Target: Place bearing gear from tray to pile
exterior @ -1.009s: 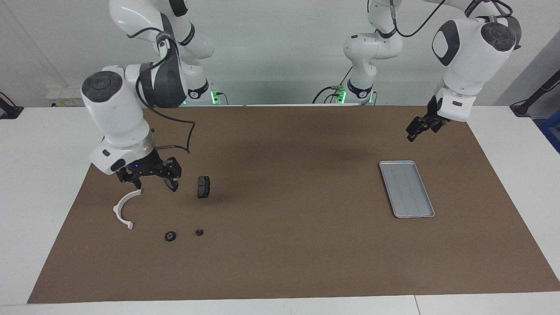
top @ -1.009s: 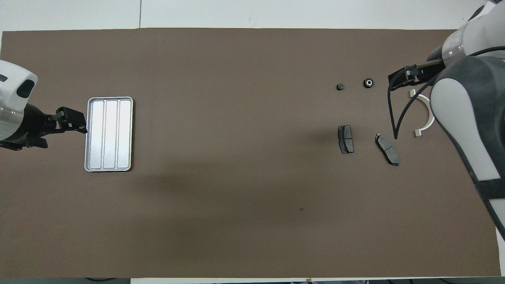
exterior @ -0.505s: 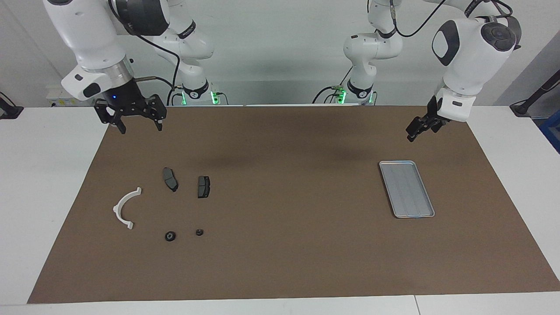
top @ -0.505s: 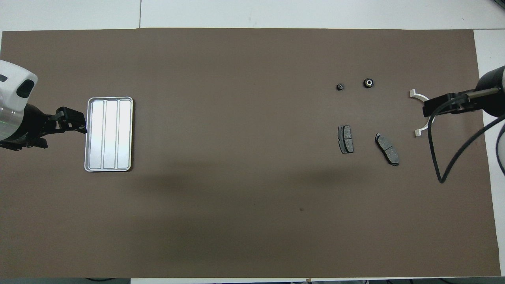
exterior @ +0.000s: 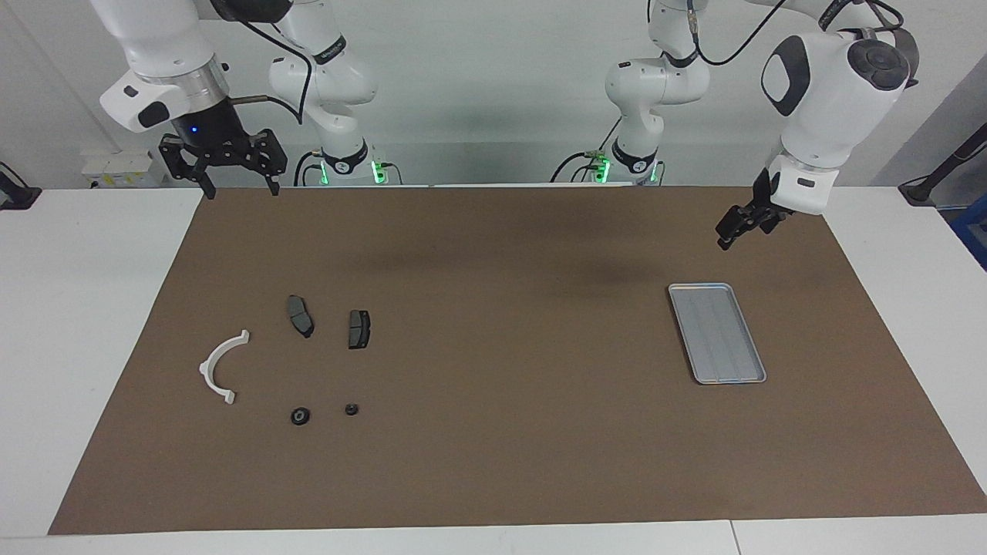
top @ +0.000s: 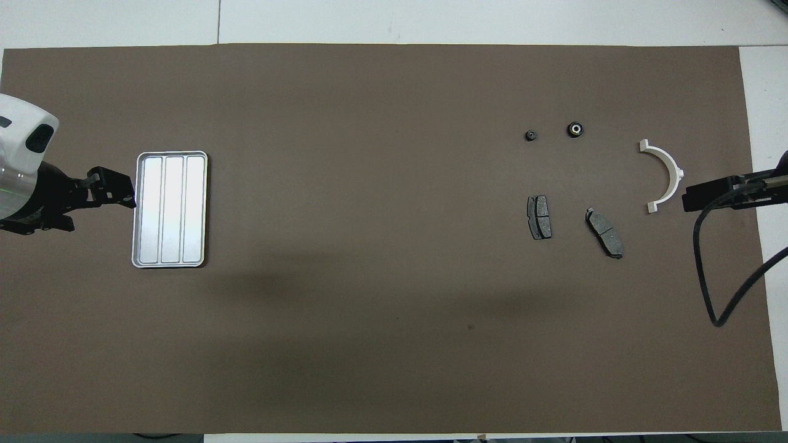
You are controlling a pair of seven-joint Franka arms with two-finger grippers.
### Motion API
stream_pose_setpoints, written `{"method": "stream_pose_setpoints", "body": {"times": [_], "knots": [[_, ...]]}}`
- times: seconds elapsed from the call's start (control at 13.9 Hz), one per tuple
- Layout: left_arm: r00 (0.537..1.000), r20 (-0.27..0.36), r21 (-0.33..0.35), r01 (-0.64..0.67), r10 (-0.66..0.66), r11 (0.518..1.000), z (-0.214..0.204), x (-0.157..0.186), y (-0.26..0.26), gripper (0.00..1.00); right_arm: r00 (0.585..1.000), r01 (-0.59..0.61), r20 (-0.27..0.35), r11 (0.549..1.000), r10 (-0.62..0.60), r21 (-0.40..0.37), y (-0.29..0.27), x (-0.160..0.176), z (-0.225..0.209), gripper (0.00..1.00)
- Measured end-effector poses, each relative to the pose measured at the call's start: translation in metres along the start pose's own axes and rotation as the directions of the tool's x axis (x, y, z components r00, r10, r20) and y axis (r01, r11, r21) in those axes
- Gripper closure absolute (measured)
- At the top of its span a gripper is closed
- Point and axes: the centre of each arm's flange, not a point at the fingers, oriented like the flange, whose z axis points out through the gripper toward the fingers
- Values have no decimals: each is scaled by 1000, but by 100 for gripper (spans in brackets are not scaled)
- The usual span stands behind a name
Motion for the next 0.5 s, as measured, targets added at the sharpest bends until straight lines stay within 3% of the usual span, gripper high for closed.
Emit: {"method": "stream_pose_setpoints", "body": {"times": [0.22,0.5], "knots": [[1000,0,0,0,0,1000,0,0,0,0,999,-36,12,999,36,1,7,2,23,0],[1000,0,0,0,0,1000,0,0,0,0,999,-49,17,999,49,2,4,0,22,0]]}}
